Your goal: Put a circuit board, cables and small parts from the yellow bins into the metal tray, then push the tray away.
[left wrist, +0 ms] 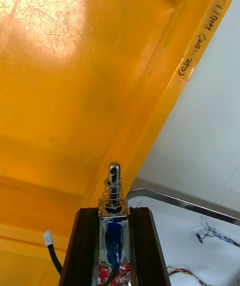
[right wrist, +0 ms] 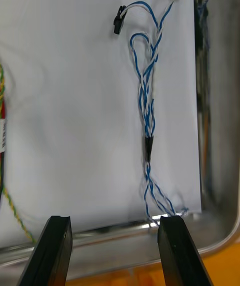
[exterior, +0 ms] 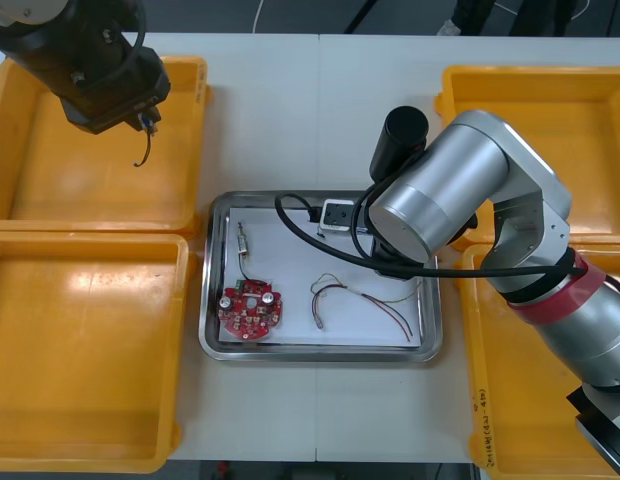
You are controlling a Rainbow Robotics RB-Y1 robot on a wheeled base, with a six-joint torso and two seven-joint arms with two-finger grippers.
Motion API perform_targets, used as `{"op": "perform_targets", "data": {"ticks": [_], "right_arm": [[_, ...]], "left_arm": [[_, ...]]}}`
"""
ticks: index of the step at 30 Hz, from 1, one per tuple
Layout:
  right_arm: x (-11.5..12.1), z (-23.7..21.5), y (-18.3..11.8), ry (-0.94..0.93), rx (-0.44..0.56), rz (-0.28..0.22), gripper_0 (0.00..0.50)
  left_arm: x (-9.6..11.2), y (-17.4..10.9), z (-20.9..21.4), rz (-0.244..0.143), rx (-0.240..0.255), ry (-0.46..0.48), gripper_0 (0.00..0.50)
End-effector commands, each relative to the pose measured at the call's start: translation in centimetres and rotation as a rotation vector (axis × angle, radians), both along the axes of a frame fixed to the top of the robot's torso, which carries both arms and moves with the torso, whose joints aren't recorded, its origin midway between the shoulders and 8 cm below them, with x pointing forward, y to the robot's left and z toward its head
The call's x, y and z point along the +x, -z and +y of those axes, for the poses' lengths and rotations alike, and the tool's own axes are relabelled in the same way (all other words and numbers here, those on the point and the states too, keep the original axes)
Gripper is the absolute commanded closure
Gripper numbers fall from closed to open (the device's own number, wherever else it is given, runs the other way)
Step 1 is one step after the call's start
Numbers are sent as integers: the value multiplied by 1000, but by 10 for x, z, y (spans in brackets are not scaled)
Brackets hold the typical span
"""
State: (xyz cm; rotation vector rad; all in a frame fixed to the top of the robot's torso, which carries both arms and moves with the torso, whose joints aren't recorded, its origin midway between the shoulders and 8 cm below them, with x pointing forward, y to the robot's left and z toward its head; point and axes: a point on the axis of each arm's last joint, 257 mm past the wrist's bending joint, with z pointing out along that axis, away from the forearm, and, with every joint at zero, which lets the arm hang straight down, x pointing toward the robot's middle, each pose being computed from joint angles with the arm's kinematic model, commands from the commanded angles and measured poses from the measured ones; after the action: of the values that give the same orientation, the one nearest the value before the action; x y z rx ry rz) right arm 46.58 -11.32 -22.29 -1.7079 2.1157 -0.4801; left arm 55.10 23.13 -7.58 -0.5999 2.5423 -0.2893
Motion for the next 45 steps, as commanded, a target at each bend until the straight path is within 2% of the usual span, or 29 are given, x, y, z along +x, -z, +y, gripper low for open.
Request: {"op": "perform_targets", "data": {"ticks": [1,4,10,19,25,32,37,45], "right_arm": [[-13,2,-35,56,88,-9,0],[-7,0,-65,91,186,-76,0],[-4,-26,-106,167,282,-199,0],[-12,-106,-131,356,330,-328,0],[-22,-154,-119,497,356,-320,0],[-41,-195,-104,694,480,-288,0],[-52,-217,-96,795,515,-277,0],[-82,-241,-70,996,558,-252,0]], "left_arm": [[-2,-19,13,-31,-39,-68,498],[-5,-19,3,-29,-47,-44,499],[-15,-13,-27,-24,-32,28,498],[-31,9,-81,-10,-3,145,497],[-38,27,-113,-5,20,212,498],[-47,54,-144,8,56,278,499],[-53,75,-150,26,62,303,498],[-62,114,-155,54,104,344,498]]}}
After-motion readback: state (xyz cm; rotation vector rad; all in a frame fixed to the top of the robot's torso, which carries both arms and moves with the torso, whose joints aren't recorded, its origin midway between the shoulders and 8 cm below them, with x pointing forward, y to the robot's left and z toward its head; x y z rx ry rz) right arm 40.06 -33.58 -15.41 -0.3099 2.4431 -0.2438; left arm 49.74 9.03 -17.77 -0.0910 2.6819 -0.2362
